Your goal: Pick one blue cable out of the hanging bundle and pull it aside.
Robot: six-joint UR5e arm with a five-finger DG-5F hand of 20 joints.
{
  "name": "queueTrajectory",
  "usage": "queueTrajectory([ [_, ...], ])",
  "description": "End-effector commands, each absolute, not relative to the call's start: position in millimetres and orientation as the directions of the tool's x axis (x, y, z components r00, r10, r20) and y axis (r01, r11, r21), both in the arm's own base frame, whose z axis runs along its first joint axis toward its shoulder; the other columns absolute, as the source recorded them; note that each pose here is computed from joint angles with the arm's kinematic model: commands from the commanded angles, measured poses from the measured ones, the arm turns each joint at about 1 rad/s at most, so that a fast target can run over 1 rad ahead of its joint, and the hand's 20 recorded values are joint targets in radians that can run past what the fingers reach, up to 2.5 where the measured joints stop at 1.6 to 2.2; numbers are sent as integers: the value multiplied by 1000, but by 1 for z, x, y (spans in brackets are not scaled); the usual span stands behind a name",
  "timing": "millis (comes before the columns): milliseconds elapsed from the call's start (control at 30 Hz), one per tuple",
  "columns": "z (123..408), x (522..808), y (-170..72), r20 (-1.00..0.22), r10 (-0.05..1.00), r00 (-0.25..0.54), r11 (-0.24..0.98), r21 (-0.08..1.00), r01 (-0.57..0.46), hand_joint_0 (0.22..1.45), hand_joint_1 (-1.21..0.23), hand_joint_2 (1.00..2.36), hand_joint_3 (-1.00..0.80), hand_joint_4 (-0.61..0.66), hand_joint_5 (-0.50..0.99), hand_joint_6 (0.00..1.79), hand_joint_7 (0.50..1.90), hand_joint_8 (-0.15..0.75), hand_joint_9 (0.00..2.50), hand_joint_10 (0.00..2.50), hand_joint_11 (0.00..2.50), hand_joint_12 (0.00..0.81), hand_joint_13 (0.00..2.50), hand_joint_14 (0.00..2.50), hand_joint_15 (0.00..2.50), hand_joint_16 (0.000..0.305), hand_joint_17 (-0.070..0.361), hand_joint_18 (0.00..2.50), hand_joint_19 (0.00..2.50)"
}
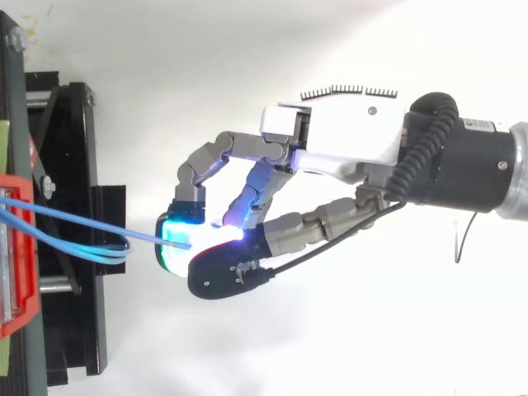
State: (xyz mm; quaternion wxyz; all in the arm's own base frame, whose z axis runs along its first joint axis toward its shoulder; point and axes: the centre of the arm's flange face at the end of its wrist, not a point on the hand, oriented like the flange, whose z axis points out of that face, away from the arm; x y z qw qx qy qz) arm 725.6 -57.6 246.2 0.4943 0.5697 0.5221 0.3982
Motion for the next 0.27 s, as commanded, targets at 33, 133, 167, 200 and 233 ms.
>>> queueTrajectory([
  [33,246,726,-57,-62,989,137,34,979,201,589,-821,1000,167,-146,-72,914,1024,312,1181,14,578,426,992,20,606,65,146,885,542],
  [133,246,726,-58,-62,988,138,34,979,201,589,-821,1000,168,-145,-72,914,1023,313,1178,14,584,428,993,18,607,65,146,886,541],
  [167,246,726,-58,-62,988,138,34,979,201,590,-823,1000,163,-144,-72,913,1023,312,1179,14,580,428,993,19,605,65,146,887,543],
  [200,246,726,-57,-62,989,137,34,979,201,589,-821,1001,168,-144,-72,913,1024,314,1178,14,576,427,993,17,606,65,146,886,534],
  [233,246,725,-58,-63,988,138,34,979,203,590,-822,1001,164,-144,-72,913,1024,311,1178,16,581,427,993,18,607,65,145,886,542],
])
